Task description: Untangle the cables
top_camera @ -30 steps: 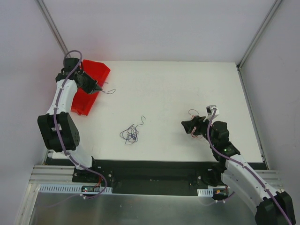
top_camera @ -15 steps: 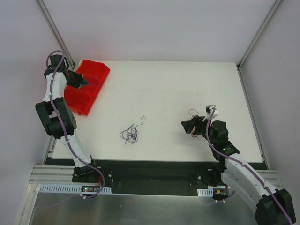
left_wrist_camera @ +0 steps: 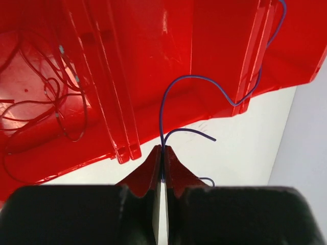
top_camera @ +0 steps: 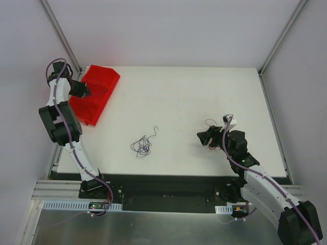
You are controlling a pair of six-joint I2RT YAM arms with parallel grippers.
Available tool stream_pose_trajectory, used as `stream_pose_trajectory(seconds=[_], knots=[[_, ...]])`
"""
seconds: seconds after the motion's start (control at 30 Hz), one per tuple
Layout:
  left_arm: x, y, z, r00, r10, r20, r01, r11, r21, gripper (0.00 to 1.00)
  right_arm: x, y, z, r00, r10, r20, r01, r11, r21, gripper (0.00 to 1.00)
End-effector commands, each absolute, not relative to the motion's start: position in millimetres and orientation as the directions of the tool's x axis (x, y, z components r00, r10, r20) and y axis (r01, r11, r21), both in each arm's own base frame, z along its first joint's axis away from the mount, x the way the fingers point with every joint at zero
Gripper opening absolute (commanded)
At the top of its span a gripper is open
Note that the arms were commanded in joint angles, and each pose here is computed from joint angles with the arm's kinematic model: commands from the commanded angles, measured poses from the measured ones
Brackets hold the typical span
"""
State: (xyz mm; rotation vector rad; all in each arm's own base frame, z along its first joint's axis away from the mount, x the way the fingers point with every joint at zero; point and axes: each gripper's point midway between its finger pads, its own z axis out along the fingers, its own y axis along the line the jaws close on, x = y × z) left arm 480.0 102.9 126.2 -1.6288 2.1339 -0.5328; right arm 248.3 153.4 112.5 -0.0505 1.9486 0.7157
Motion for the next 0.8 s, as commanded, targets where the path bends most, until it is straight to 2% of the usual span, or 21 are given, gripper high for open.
stream_pose_trajectory(seconds=[0.0,0.1,0.23,0.3,0.53,0.77], knots=[[481,120,131,-0.215,-0.965,-0.149,-0.826,0.261,-0.499,0.00,255,157,127,-0.431,0.284,-0.856,-0.369,0.810,0.455,0.69],[479,113,141,-0.252,-0.952,-0.171,-0.804,0.305,-0.511,0.00,255,157,125,-0.435,0.283,-0.855,-0.364,0.813,0.455,0.69],[473,106,170,-0.324,-0.889,-0.324,-0.749,0.450,-0.486,0.00,255,158,125,-0.438,0.282,-0.853,-0.369,0.809,0.457,0.69],[465,104,182,-0.327,-0.873,-0.361,-0.737,0.475,-0.480,0.00,255,159,126,-0.438,0.284,-0.853,-0.370,0.807,0.459,0.69],[450,93,199,-0.331,-0.874,-0.356,-0.713,0.479,-0.512,0.00,254,160,127,-0.437,0.287,-0.852,-0.377,0.802,0.463,0.69],[454,93,188,-0.330,-0.886,-0.327,-0.729,0.459,-0.508,0.00,253,160,127,-0.438,0.286,-0.852,-0.379,0.801,0.464,0.69]])
